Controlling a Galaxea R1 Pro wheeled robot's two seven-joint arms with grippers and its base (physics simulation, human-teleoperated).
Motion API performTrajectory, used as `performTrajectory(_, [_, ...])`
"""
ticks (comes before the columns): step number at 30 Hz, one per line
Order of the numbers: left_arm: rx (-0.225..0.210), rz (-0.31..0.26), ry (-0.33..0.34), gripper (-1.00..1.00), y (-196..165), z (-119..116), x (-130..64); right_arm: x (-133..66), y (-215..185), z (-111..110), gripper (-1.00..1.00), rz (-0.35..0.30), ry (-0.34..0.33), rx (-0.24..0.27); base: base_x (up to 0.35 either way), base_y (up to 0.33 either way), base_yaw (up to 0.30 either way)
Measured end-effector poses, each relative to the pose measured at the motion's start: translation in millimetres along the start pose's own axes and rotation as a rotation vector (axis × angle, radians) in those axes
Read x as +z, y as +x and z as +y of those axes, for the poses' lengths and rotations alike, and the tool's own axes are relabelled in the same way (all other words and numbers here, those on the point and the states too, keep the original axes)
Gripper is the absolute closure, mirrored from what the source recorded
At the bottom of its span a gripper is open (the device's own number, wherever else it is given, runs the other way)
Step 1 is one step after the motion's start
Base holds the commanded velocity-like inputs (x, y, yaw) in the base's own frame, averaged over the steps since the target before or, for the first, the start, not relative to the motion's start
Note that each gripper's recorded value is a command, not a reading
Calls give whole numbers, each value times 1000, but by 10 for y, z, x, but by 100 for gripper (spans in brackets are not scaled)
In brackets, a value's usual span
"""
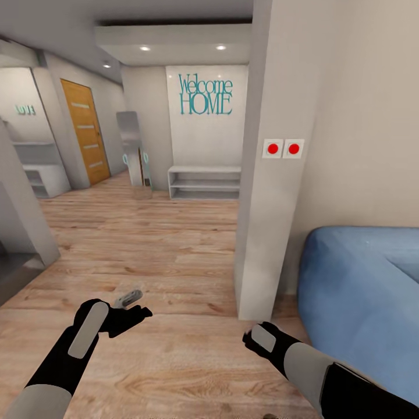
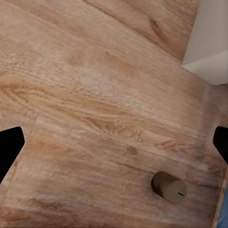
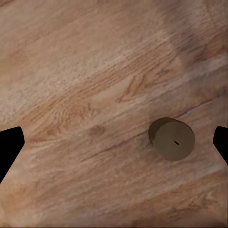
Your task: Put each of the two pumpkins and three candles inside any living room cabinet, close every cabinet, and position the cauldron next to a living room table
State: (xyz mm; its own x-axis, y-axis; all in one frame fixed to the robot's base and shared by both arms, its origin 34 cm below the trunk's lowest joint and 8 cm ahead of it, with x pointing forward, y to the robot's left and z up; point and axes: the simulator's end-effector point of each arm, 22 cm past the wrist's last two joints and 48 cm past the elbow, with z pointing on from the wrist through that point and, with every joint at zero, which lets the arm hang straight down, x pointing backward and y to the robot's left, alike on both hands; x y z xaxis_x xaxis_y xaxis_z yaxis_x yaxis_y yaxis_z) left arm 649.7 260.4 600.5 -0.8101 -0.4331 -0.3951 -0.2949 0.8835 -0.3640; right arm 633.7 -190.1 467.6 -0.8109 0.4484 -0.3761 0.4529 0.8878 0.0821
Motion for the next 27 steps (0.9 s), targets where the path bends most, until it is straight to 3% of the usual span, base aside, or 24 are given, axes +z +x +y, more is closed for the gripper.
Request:
performTrajectory(6, [0, -1, 0, -100, 65, 56, 91, 109, 88, -53, -100, 11, 11, -1, 0, 0, 0])
performTrajectory(20, [0, -1, 1, -100, 236, 177, 313, 360, 160, -102, -100, -30, 10, 17, 0, 0, 0])
performTrajectory(27, [0, -1, 1, -100, 323, 239, 423, 501, 235, -265, -100, -33, 55, 24, 0, 0, 0])
